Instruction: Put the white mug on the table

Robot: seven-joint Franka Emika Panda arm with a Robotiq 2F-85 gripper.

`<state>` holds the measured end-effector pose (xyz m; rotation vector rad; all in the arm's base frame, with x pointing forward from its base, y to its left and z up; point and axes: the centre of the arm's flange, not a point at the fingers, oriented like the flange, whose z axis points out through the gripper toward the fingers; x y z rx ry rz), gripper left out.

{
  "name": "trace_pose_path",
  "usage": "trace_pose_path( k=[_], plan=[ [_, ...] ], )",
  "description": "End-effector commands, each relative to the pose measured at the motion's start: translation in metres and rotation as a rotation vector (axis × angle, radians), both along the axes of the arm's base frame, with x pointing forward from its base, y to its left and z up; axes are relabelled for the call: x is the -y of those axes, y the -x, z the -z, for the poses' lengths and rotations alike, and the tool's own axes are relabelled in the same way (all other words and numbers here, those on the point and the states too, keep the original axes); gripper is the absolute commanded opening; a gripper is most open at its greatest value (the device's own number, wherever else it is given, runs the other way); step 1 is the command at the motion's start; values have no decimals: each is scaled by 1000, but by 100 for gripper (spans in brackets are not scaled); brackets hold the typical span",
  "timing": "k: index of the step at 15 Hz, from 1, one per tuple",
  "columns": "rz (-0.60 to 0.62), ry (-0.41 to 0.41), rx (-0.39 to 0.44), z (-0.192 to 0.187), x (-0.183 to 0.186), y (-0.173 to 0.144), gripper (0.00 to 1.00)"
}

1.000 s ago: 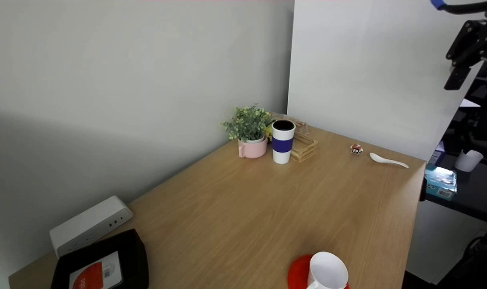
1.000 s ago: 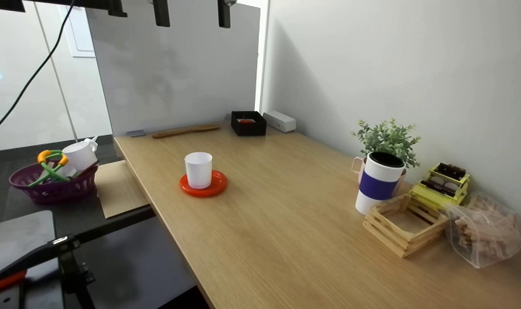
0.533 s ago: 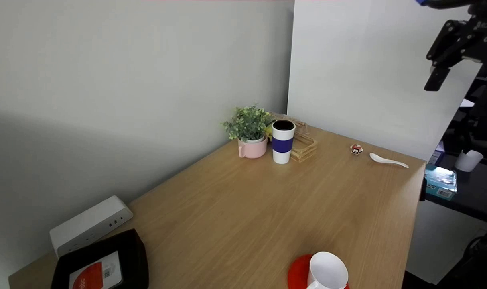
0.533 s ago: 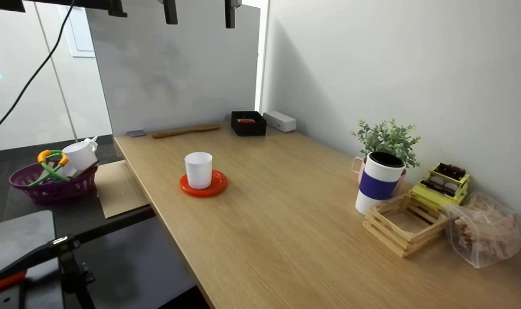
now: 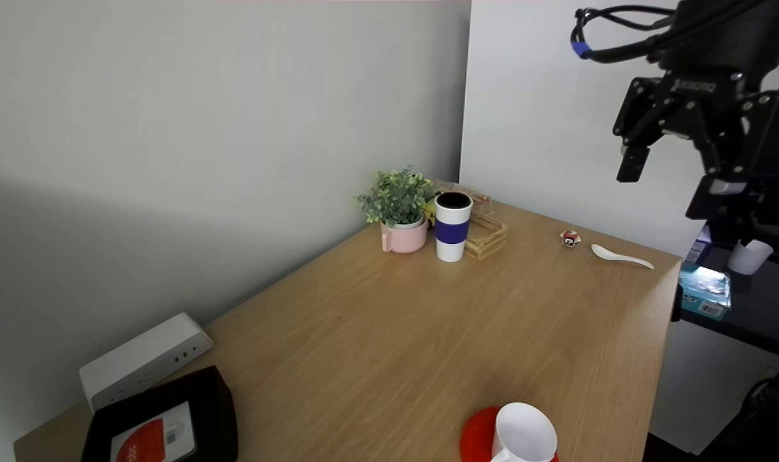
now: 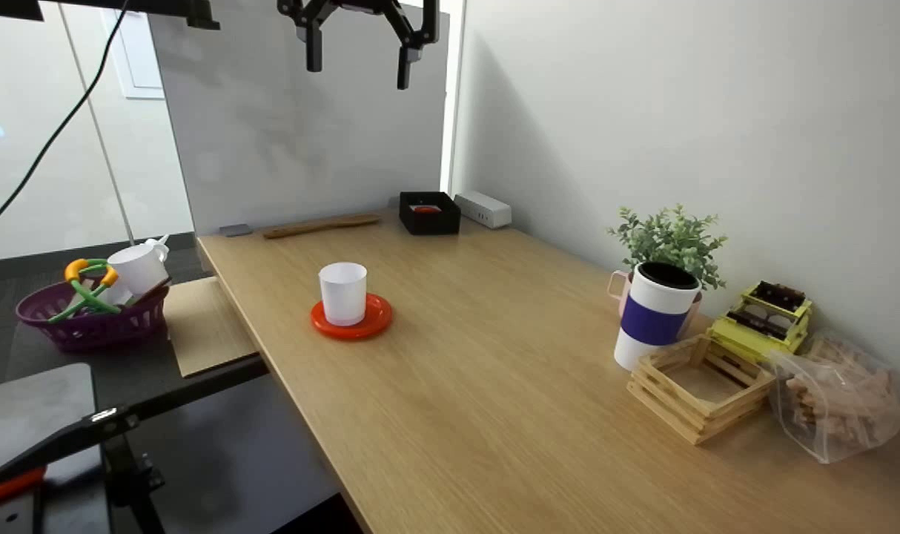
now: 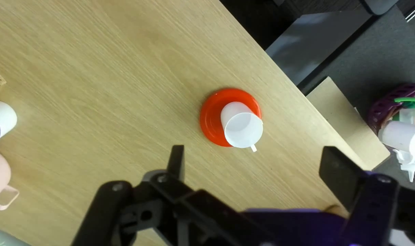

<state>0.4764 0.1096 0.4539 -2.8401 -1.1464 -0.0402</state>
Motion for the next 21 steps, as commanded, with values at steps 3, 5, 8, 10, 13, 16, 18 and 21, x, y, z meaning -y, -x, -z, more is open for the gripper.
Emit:
trace_pose_path(
  k=[3,5,8,10,13,16,18,21],
  plan=[
    [-19,9,-48,17,-7,-19,100],
    [-21,11,-59,23,-10,-23,100],
    [-20,10,-50,18,-10,-22,100],
    [-25,-1,-54,19,-8,-27,100],
    [-35,-17,-86,29,-8,-41,100],
    [-55,-46,-138,49,-14,-57,100],
    [-73,-58,-170,60,-18,-67,100],
    [-107,-64,-235,78,-26,-84,100]
  ],
)
